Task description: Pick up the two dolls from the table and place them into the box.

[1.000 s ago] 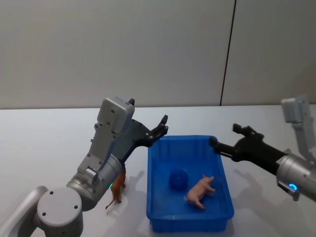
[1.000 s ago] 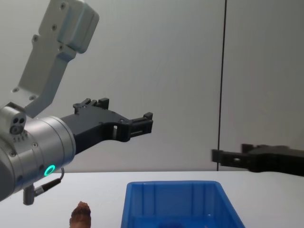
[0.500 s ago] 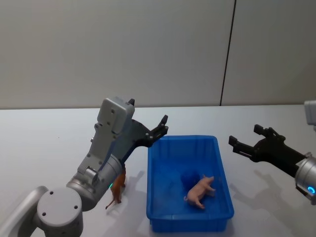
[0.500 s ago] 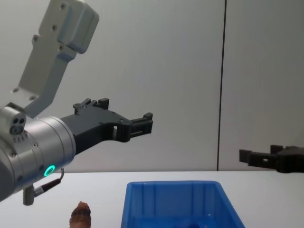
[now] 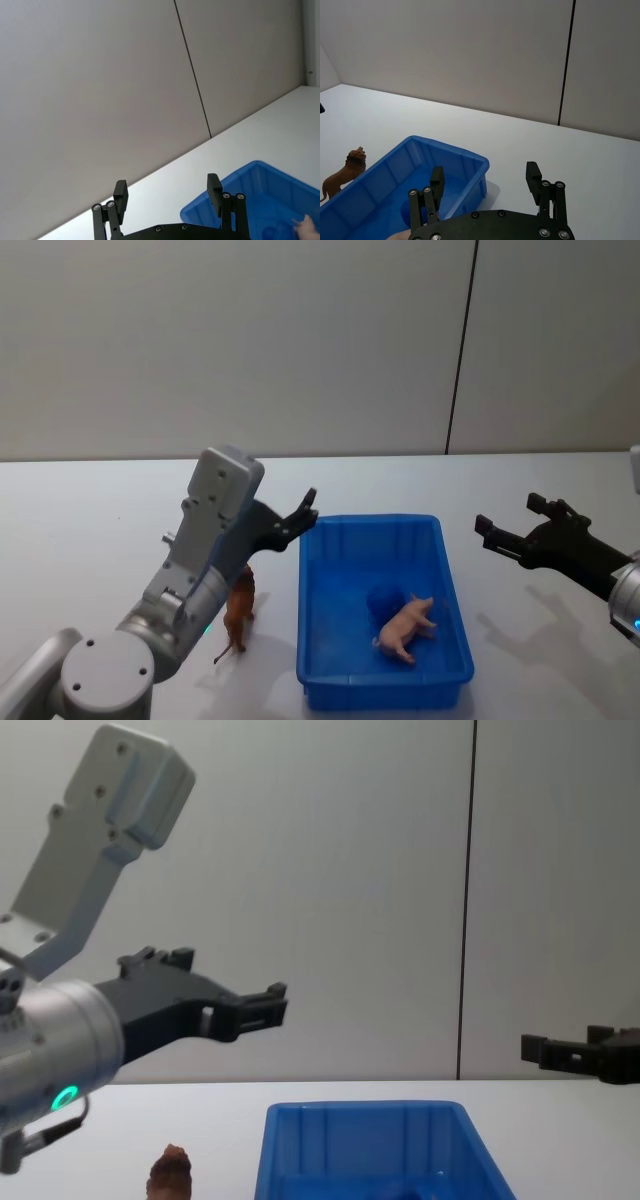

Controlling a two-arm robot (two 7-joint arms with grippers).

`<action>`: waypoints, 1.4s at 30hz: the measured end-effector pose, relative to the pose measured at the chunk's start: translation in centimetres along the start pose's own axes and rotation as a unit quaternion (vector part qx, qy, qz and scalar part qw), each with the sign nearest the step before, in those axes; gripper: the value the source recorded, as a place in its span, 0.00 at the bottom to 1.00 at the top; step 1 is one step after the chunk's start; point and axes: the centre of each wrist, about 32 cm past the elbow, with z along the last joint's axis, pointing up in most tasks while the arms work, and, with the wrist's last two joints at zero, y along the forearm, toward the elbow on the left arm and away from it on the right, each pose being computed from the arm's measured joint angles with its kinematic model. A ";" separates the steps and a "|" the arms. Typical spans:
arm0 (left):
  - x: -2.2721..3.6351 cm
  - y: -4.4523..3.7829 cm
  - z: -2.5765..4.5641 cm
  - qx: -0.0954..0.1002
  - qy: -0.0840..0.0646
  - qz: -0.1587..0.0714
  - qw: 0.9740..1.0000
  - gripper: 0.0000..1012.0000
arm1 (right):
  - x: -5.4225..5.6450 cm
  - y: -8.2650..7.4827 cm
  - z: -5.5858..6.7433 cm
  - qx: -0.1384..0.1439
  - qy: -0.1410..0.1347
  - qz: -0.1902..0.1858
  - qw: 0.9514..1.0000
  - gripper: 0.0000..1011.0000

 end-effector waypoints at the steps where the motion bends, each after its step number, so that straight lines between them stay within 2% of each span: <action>1: 0.01 0.15 -0.01 0.004 0.000 0.002 1.000 0.99 | 0.0 0.0 0.0 0.000 0.000 -0.001 1.000 0.99; 5: 0.03 1.02 -0.17 0.024 0.006 0.014 1.000 0.99 | 0.1 -0.1 0.0 0.000 0.000 -0.002 1.000 0.99; 8: 0.00 1.42 -0.33 0.032 0.012 0.018 0.999 0.99 | 0.1 -0.2 0.0 0.000 0.000 -0.003 1.000 0.99; 15: -0.02 2.62 -0.86 0.053 0.038 0.030 0.997 0.99 | 0.1 -0.2 0.0 0.000 0.000 -0.004 1.000 0.99; 20: -0.12 3.44 -1.50 0.070 0.062 0.037 0.995 0.99 | 0.1 -0.3 0.0 0.000 0.000 -0.005 1.000 0.99; 28: -0.21 3.99 -2.33 0.089 0.088 0.040 0.991 0.99 | 0.2 -0.3 0.0 0.000 0.000 -0.005 1.000 0.99; 35: -0.05 4.11 -3.52 0.114 0.108 0.028 0.987 0.99 | 0.2 -0.3 0.0 0.000 0.000 -0.006 1.000 0.99; 42: 0.18 3.87 -4.41 0.139 0.114 0.013 0.984 0.99 | 0.2 -0.3 0.0 0.000 0.000 -0.006 1.000 0.99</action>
